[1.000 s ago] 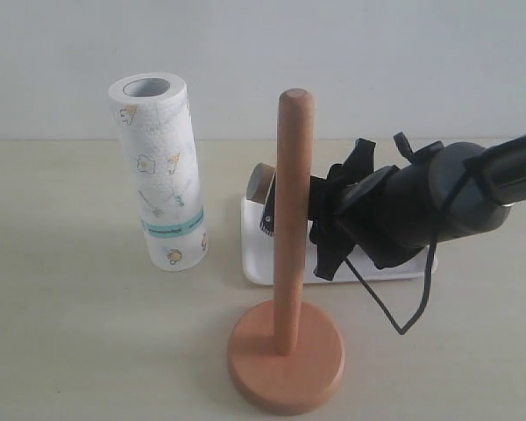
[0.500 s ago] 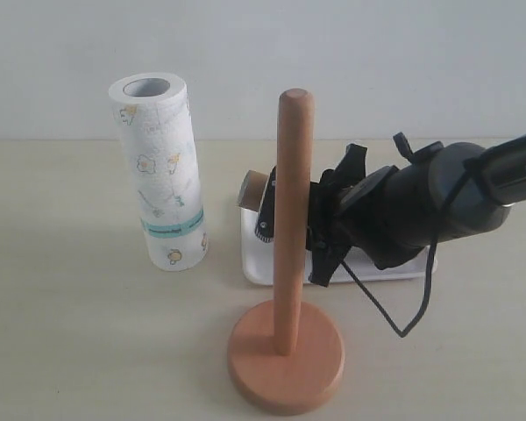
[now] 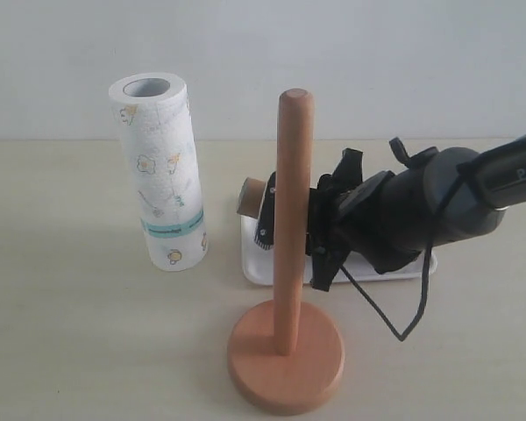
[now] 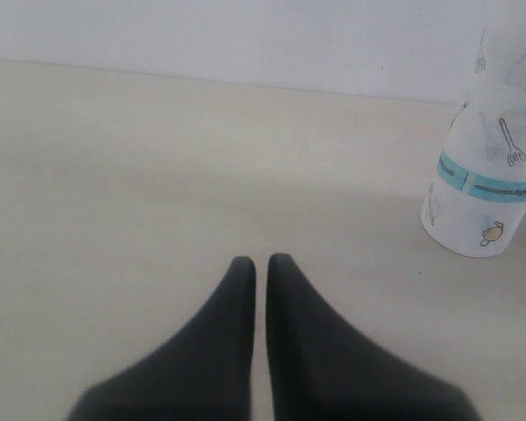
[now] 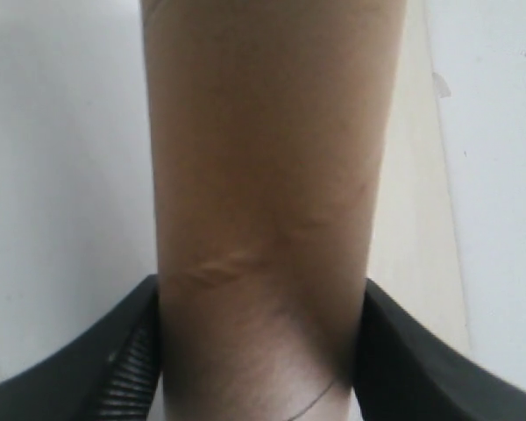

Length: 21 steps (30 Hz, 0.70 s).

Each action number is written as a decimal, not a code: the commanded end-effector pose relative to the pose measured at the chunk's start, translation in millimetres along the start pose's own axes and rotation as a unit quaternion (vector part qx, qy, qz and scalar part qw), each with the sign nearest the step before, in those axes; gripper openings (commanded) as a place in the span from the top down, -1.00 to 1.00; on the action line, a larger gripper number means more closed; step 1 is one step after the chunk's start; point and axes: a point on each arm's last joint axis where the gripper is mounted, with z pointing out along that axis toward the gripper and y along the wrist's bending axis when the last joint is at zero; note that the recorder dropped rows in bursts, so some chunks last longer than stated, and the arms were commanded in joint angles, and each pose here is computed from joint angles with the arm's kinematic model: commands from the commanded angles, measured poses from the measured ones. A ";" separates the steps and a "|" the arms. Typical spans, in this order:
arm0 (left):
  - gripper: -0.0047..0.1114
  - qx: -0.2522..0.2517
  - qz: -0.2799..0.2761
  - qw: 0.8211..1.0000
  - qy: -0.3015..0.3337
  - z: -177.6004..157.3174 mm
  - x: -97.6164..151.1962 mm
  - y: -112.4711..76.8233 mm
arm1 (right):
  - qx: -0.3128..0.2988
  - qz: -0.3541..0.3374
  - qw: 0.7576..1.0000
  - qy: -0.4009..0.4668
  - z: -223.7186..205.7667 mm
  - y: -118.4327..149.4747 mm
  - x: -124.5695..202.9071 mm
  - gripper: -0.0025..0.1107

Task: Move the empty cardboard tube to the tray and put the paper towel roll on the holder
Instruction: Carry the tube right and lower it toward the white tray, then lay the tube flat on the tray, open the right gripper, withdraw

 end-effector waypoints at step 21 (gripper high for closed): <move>0.85 0.001 -0.002 1.000 0.001 0.3 1.3 0.0 | 0.012 -0.034 0.999 0.031 16.3 12.4 9.5 0.72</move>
